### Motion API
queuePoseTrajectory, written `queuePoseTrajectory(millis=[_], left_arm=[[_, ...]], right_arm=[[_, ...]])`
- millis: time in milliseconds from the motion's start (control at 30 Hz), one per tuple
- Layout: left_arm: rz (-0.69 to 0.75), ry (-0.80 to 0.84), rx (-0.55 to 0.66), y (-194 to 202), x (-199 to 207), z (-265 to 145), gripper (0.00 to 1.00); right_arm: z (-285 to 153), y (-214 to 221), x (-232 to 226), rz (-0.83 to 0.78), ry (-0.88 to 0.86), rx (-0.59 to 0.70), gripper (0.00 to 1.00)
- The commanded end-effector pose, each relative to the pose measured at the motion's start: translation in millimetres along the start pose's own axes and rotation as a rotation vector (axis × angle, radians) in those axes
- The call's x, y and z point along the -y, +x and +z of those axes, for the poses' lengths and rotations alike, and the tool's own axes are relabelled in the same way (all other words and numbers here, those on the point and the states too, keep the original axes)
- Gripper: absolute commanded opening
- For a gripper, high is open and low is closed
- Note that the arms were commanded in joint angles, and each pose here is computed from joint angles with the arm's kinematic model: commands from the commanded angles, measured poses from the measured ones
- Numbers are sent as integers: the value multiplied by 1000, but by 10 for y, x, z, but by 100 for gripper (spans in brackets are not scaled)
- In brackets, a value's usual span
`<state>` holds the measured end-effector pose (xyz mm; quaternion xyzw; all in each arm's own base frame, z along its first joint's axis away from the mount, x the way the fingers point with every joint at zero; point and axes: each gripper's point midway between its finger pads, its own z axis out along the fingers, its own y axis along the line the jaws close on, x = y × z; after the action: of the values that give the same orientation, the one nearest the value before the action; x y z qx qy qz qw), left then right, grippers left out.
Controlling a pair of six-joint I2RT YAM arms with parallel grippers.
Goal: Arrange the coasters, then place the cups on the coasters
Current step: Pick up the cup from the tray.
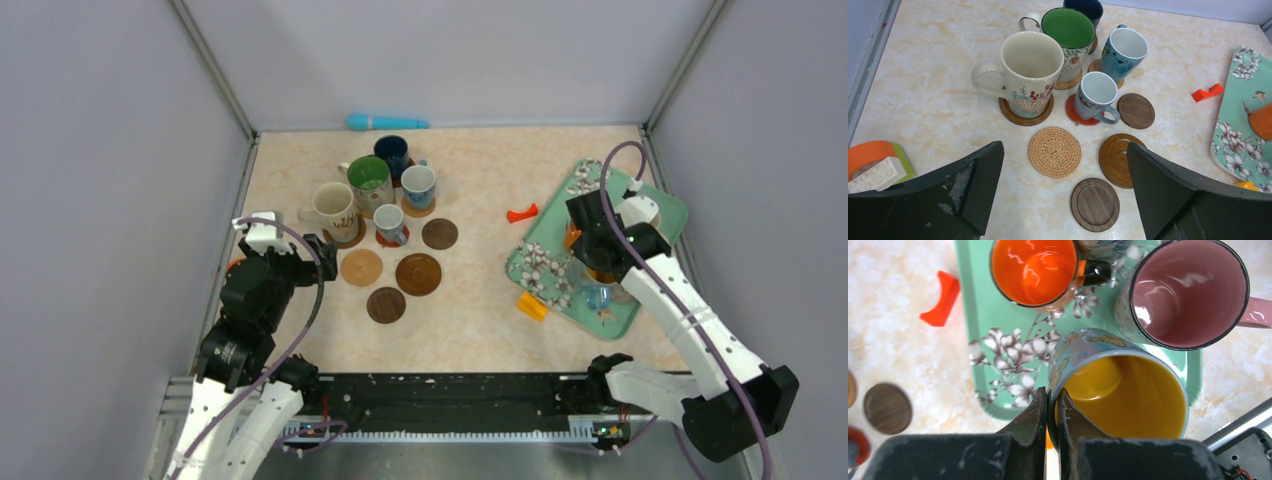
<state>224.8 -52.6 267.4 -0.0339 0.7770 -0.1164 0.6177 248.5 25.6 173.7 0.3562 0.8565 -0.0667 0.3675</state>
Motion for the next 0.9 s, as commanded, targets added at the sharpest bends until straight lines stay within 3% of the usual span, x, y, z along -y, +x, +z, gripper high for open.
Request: queuePoseTrajectory(millis=[0,233,367,700,867], left_arm=[[-6,8,45,-101,19,18,98],[-6,11,46,-102,22,13,98],[-7,8,52,-115,17,2,98],[-13,-1,61,-135,1,-16,98],[-14,-9,62,-140,-13,-22,98]], right_arm=[[-340,-360,-243,35,-177,69,0],[-467,-396,-506,12,-315,50,0],[-586,-367,-827,-71,-508,45,0],[-1064,-30,-1488,-358,-1009,0,0],[-1266,304,-1725,-559,-1133,7,0]])
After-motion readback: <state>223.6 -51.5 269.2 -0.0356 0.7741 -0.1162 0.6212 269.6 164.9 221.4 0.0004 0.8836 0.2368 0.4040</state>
